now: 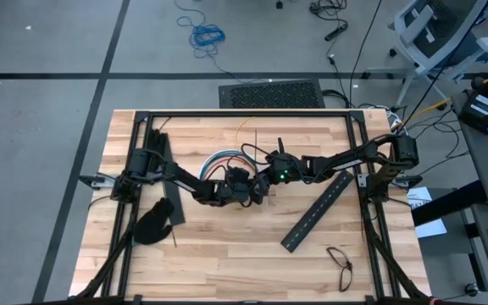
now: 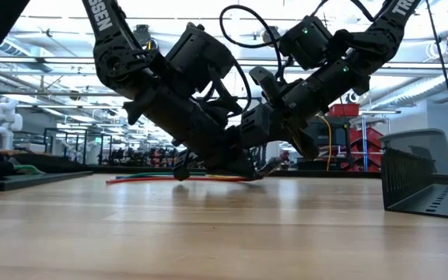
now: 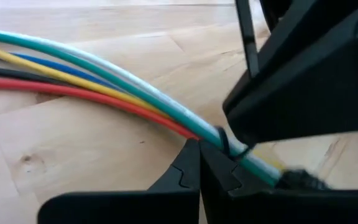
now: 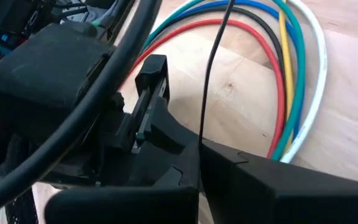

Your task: Ziptie cables

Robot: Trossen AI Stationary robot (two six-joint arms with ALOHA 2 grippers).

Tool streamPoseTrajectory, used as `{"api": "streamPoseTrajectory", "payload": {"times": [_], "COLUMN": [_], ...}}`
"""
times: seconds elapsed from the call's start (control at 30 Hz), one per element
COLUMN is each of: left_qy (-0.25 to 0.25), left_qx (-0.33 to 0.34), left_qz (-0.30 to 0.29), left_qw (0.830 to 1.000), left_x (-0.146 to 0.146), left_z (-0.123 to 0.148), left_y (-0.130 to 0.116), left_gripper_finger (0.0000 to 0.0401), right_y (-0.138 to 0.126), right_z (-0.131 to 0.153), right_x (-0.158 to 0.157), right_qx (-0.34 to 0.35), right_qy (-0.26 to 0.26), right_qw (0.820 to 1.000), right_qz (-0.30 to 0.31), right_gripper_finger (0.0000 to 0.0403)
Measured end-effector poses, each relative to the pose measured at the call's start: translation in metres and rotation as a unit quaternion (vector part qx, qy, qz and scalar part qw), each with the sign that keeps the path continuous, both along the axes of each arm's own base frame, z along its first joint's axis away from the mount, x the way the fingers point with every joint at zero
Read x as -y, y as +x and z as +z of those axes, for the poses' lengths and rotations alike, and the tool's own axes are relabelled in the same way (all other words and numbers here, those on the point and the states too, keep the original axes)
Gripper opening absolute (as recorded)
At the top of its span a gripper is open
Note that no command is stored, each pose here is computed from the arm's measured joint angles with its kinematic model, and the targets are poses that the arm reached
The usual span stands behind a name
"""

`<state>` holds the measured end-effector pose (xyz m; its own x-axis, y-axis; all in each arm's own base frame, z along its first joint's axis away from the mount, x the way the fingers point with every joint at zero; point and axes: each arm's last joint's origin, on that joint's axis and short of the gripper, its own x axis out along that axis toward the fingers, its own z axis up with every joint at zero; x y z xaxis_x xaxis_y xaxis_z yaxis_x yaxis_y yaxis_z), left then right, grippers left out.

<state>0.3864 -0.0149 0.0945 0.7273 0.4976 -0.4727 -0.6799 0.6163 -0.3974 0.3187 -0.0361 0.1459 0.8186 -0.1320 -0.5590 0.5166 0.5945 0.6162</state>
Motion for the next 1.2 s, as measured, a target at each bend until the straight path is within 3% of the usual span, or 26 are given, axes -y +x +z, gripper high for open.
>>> {"api": "streamPoseTrajectory", "payload": {"times": [0.23,0.47,0.73,0.83,1.0,1.2], "left_qy": [-0.015,-0.066,-0.12,-0.119,-0.075,-0.093], "left_qx": [0.017,0.021,-0.046,-0.036,0.002,0.045], "left_qz": [-0.004,-0.034,-0.059,-0.032,0.035,0.075], "left_qw": [1.0,0.997,0.99,0.992,0.997,0.992], "left_x": [0.001,0.024,0.055,0.056,0.047,0.038], "left_z": [0.002,0.001,-0.01,-0.011,-0.008,-0.005], "left_y": [0.001,-0.001,-0.014,-0.016,-0.014,-0.01], "left_gripper_finger": [0.0008,0.0073,0.013,0.0138,0.014,0.014], "right_y": [0.0,0.0,-0.002,-0.002,-0.002,-0.003], "right_z": [0.0,-0.001,-0.003,-0.003,-0.003,-0.004], "right_x": [0.0,-0.001,0.0,0.0,0.0,0.0], "right_qx": [-0.001,-0.007,-0.02,-0.023,-0.024,-0.025], "right_qy": [-0.006,-0.007,-0.009,-0.009,-0.009,-0.009], "right_qw": [1.0,1.0,1.0,1.0,1.0,0.999], "right_qz": [0.004,0.021,0.018,0.018,0.017,0.018], "right_gripper_finger": [0.0,0.0002,0.0001,0.0001,0.0,0.0]}}
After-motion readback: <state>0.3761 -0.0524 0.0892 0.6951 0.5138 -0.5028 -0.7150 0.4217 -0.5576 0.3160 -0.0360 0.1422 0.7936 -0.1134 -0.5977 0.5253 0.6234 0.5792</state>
